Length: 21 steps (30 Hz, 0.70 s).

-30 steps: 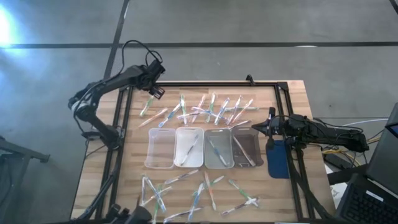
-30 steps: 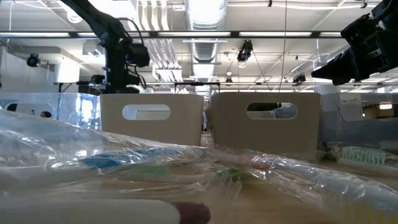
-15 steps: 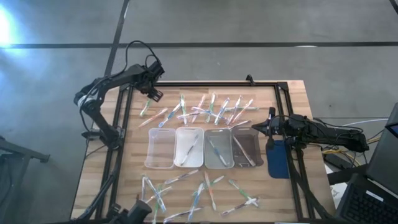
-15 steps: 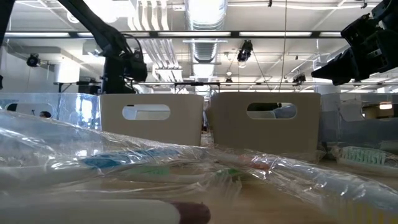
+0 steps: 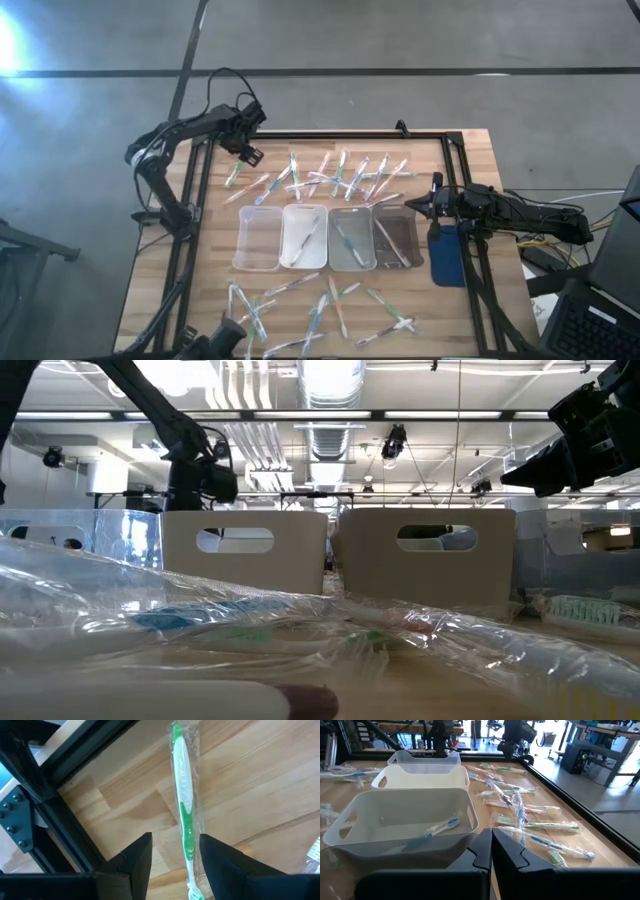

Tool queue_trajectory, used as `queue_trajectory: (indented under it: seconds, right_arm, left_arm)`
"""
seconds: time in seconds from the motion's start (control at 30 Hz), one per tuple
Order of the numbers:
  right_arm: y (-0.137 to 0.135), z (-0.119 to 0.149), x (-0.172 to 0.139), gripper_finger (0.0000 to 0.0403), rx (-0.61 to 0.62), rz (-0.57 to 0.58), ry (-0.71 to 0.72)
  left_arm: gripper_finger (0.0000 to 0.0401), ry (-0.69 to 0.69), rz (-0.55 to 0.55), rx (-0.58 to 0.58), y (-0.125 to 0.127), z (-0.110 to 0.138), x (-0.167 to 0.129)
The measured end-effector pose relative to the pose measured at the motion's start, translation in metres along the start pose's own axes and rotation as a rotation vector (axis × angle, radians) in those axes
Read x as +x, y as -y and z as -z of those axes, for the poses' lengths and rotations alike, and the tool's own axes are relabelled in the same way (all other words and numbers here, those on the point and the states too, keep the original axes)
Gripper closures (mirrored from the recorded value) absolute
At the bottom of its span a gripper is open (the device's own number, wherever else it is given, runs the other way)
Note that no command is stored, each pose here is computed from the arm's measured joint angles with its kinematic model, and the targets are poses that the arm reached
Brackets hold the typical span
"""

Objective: Pick & Place Toothbrushes
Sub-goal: Put the green toothbrush into the transparent bin

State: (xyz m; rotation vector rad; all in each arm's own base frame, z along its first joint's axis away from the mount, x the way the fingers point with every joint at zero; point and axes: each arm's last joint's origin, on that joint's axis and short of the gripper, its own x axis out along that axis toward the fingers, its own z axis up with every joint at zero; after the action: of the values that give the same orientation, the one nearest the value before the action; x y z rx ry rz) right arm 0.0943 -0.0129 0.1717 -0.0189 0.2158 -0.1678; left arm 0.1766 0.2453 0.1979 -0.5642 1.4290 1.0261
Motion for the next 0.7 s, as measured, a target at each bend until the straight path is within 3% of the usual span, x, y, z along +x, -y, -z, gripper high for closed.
queue_trajectory:
  seconds: [0.7]
  right_arm:
    - [0.0, 0.0, 0.0, 0.0394, 0.0, 0.0, 0.001]
  left_arm:
    - [0.0234, -0.042, 0.042, -0.016, -0.003, -0.003, 0.013]
